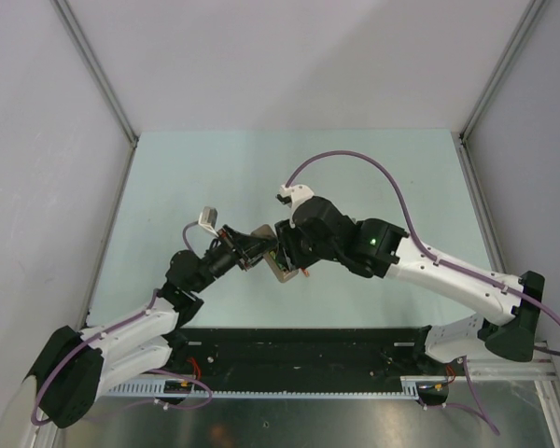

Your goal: Load the batteries into the remote control

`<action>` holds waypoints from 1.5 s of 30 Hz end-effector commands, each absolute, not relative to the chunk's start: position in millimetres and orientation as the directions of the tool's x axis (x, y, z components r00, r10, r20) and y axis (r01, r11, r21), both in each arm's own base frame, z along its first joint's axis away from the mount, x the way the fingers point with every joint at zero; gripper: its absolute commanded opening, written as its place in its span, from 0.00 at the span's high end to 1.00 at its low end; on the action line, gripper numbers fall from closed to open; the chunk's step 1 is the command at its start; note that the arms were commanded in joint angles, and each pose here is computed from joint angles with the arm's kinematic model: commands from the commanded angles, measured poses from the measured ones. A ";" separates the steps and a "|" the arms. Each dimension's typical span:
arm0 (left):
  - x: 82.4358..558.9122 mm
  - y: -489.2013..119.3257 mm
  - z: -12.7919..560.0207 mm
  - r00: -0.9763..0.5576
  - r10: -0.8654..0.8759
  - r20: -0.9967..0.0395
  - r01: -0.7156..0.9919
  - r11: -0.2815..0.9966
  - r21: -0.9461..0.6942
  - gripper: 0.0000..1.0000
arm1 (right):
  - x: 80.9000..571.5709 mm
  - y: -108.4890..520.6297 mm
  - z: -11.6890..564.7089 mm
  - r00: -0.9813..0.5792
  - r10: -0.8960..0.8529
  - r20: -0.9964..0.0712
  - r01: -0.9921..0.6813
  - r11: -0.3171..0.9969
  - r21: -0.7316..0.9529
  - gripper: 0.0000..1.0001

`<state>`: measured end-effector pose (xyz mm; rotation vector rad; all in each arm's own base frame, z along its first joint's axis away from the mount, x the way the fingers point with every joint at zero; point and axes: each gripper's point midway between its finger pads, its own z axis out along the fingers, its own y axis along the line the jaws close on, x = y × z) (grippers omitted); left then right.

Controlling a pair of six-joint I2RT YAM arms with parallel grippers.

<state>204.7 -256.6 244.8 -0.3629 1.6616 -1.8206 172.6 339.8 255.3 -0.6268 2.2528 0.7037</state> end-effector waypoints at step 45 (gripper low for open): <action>201.5 -261.8 273.8 -0.762 -0.600 -0.245 0.339 -0.048 -0.939 1.00 | 176.9 350.4 261.2 -0.649 -0.215 -0.730 -0.608 0.724 0.327 0.69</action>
